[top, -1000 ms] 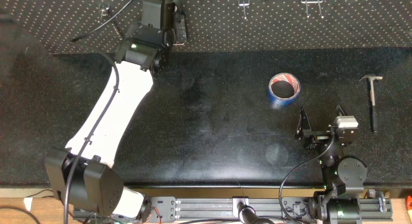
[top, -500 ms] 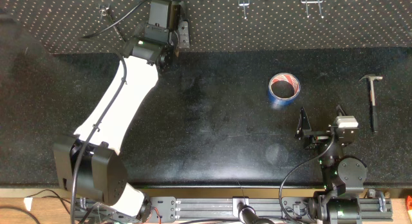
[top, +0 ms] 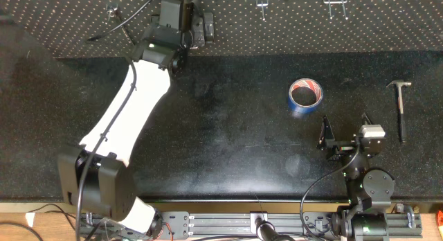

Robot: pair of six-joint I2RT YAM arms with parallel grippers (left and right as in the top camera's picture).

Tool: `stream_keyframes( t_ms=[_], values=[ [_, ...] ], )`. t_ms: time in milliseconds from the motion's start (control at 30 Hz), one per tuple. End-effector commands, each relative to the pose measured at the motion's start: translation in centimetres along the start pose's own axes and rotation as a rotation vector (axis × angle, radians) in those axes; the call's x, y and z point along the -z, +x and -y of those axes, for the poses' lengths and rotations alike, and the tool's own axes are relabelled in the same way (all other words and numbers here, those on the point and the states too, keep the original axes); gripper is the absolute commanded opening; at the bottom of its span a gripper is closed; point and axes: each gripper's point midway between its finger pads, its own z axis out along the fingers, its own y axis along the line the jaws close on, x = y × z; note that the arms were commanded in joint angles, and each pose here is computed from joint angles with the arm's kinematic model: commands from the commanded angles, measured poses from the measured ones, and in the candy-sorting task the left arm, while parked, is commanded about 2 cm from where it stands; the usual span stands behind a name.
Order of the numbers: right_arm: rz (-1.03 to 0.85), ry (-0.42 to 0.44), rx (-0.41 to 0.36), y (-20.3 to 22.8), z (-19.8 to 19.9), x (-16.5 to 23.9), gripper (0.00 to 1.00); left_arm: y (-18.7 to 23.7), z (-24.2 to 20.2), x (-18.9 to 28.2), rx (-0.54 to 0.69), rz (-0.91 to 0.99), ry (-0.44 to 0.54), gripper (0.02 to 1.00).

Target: Place Tools Onto Pegboard

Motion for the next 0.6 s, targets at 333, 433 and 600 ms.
stream_keyframes(
  t_ms=[333,433,600],
  values=[
    [-0.001,-0.016,0.015,0.2,-0.3,0.0,0.976,4.5,-5.3,10.9,0.094,0.264,0.068,0.996],
    [-0.001,-0.016,0.015,0.2,-0.3,0.0,0.976,8.8,-9.6,13.3,0.158,0.385,0.041,0.996],
    [-0.001,-0.016,0.015,0.2,-0.3,0.0,0.976,13.2,-11.4,15.1,0.184,0.472,0.016,0.996]
  ],
)
